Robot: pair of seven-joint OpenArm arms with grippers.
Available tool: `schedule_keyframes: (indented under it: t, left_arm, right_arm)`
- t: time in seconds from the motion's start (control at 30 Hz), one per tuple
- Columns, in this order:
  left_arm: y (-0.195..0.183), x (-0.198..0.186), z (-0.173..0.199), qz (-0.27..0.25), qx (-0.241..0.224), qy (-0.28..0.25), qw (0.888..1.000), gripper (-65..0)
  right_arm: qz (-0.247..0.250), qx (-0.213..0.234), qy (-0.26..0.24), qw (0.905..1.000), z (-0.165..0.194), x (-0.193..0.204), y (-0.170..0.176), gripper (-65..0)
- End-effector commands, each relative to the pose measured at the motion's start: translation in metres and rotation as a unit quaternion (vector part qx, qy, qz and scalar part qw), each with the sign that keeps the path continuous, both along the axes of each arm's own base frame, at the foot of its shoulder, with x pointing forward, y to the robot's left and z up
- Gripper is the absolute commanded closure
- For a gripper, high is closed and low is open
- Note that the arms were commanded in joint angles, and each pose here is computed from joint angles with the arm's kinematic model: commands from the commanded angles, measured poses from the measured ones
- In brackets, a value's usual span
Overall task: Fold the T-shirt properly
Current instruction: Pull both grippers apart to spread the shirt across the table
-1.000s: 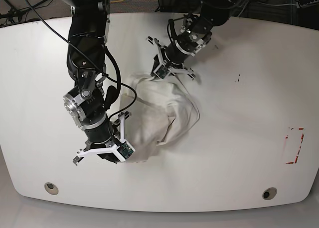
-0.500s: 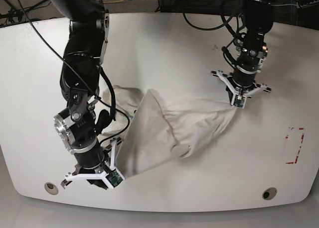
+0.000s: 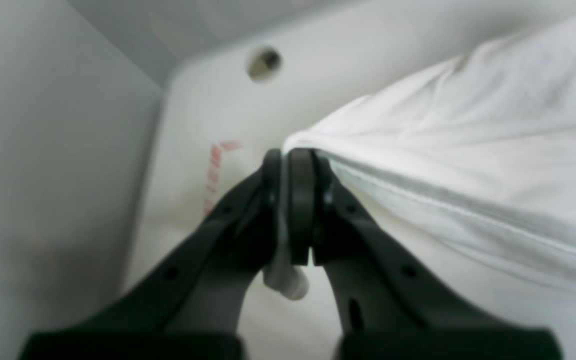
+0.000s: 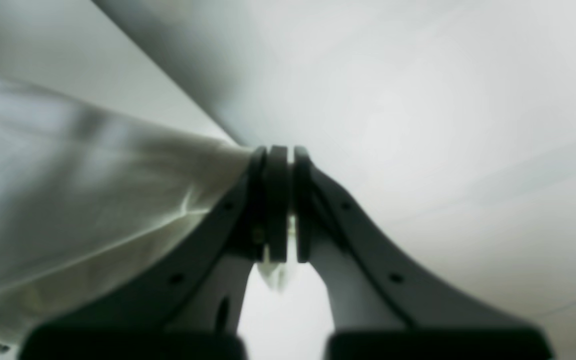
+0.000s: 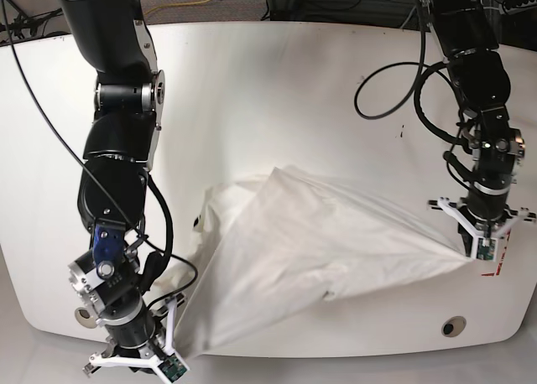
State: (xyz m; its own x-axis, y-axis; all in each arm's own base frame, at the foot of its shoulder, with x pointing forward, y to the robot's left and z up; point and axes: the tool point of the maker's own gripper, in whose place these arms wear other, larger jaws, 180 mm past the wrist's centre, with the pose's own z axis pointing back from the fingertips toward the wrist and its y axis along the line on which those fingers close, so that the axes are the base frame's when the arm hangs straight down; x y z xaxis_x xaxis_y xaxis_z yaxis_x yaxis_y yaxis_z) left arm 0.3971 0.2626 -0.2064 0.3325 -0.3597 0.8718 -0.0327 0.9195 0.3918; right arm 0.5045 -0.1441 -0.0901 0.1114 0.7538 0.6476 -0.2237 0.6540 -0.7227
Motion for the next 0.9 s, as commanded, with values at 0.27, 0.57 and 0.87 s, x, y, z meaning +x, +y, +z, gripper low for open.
schedule_keyframes:
  t: [0.27, 0.57, 0.87]
  left_arm:
    - [0.042, 0.023, 0.135, 0.051, 0.051, -0.097, 0.993, 0.0]
    - [0.067, 0.009, 0.124, 0.076, 0.058, -0.066, 0.993, 0.0]
    - [0.067, -0.031, 0.029, 0.070, 0.063, 0.048, 0.994, 0.0]
  right_arm:
    - [-0.029, -0.005, -0.092, 0.9953, 0.096, 0.013, -0.030, 0.0]
    - [-0.070, 0.026, -0.069, 0.9948, 0.063, 0.001, -0.066, 0.0]
    - [-0.059, 0.012, 0.009, 0.9981, -0.045, -0.051, -0.050, 0.0]
